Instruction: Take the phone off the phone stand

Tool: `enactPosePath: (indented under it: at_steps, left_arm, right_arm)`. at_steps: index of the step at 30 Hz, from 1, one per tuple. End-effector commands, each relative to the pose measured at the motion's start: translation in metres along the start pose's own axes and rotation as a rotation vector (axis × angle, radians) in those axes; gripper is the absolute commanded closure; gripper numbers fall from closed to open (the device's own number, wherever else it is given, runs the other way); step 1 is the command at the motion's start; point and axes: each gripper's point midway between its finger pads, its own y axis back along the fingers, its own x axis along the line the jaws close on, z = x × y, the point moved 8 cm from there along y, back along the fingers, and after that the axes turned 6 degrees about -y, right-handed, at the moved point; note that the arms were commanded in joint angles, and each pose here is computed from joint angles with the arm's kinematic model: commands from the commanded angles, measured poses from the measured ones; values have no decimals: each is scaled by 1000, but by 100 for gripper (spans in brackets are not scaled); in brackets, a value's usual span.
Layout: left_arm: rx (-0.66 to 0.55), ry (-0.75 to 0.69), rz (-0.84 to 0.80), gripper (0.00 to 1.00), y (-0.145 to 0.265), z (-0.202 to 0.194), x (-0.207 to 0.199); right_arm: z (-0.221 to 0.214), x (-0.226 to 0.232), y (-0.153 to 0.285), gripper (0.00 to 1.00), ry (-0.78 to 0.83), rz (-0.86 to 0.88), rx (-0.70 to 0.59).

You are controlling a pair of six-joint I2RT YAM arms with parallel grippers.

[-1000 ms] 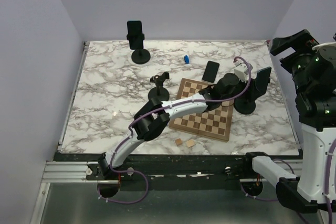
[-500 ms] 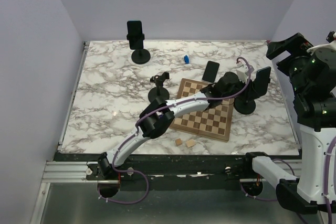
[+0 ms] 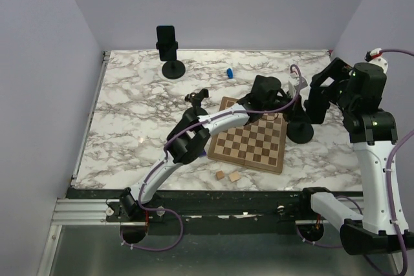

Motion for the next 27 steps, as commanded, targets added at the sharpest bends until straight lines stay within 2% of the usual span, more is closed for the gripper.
enactPosePath:
  at_steps: [1,6,16,27]
  left_arm:
    - [91,-74,-221,100,20,-3,-7]
    - [147,-103,-319,100,27,-2,-8]
    - [140,-105,-346,100,29,1,-12]
    - [137,-91,-338,100,29,0,-11]
  right_arm:
    - [-22,-14,-2,0,17,-47,75]
    - [-37,-29,-5,0,75,-121,136]
    - [-51,-42,-15,0,184,-213,250]
    - [-71,-51,-35,0,294,-198,332]
